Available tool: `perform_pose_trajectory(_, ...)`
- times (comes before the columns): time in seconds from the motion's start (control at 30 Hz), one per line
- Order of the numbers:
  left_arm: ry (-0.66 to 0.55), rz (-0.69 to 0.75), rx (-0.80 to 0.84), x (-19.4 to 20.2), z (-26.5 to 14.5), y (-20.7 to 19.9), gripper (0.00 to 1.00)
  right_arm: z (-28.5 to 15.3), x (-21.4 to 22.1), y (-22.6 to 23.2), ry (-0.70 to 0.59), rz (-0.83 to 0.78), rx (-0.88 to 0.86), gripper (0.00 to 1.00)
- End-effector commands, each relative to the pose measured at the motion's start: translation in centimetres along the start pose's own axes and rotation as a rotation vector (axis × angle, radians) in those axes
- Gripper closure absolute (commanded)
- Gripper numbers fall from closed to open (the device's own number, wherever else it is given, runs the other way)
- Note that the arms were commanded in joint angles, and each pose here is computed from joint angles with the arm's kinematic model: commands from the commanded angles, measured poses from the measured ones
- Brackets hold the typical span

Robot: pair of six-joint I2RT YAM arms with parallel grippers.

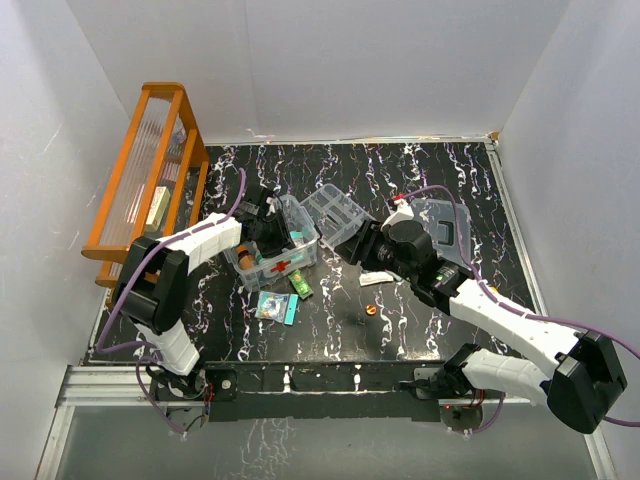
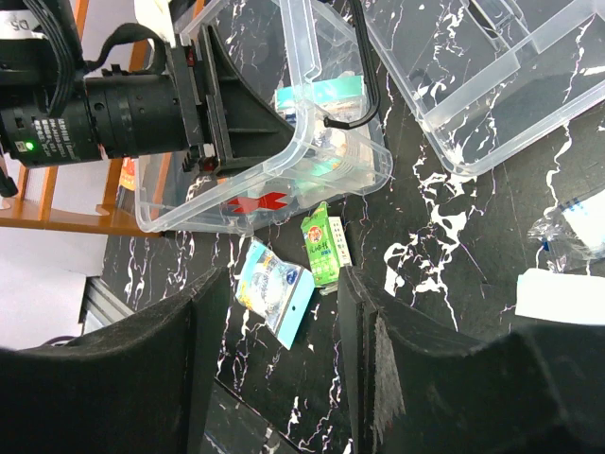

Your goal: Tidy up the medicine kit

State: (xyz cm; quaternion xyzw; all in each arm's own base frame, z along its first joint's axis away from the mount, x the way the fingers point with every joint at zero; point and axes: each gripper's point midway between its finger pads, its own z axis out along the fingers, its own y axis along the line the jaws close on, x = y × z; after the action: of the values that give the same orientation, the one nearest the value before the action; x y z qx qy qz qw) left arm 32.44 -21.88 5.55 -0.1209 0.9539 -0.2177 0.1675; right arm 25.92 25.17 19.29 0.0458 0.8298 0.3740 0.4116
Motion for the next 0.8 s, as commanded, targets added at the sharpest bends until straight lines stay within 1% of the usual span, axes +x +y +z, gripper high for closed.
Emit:
perform_pose_trajectory(0.0,-0.043,0.056,-0.015,-1.7,-2.2,-0.9,0.55,0.1,-1.5,1.8,-0.046,0.014,-0.062,0.53)
perform_pose_trajectory(0.07,-0.043,0.073,-0.037,-2.1,-2.8,-0.9,0.51,0.2,-1.4,1.8,-0.045,0.016,-0.061,0.53)
perform_pose_trajectory(0.1,-0.043,0.083,-0.05,-2.3,-3.0,-0.8,0.47,0.2,-1.4,1.8,-0.044,0.019,-0.061,0.52)
perform_pose_trajectory(0.2,-0.065,0.102,-0.068,-2.9,-3.9,-0.9,0.42,0.2,-1.5,1.9,-0.049,0.029,-0.066,0.52)
perform_pose_trajectory(0.33,-0.105,0.126,-0.09,-3.6,-5.4,-0.8,0.39,0.3,-1.5,1.7,-0.051,0.025,-0.053,0.52)
perform_pose_trajectory(0.4,-0.147,0.147,-0.077,-4.3,-6.6,-1.3,0.38,0.3,-1.4,1.6,-0.042,0.007,-0.053,0.52)
perform_pose_trajectory(0.5,-0.238,0.207,-0.007,-5.4,-9.2,-2.8,0.37,0.4,-0.9,1.5,-0.014,-0.032,-0.057,0.5)
perform_pose_trajectory(0.57,-0.319,0.255,0.051,-6.2,-11.3,-3.9,0.36,0.6,-0.4,0.9,0.009,-0.043,-0.028,0.49)
perform_pose_trajectory(0.6,-0.365,0.295,0.099,-6.5,-12.6,-4.8,0.35,0.8,0.0,0.4,0.028,-0.043,-0.011,0.47)
perform_pose_trajectory(0.67,-0.421,0.396,0.196,-6.3,-15.0,-6.3,0.34,1.1,0.8,0.0,0.063,-0.022,0.011,0.47)
perform_pose_trajectory(0.77,-0.514,0.506,0.29,-6.0,-18.4,-7.8,0.29,1.7,1.9,0.2,0.1,0.021,-0.01,0.47)
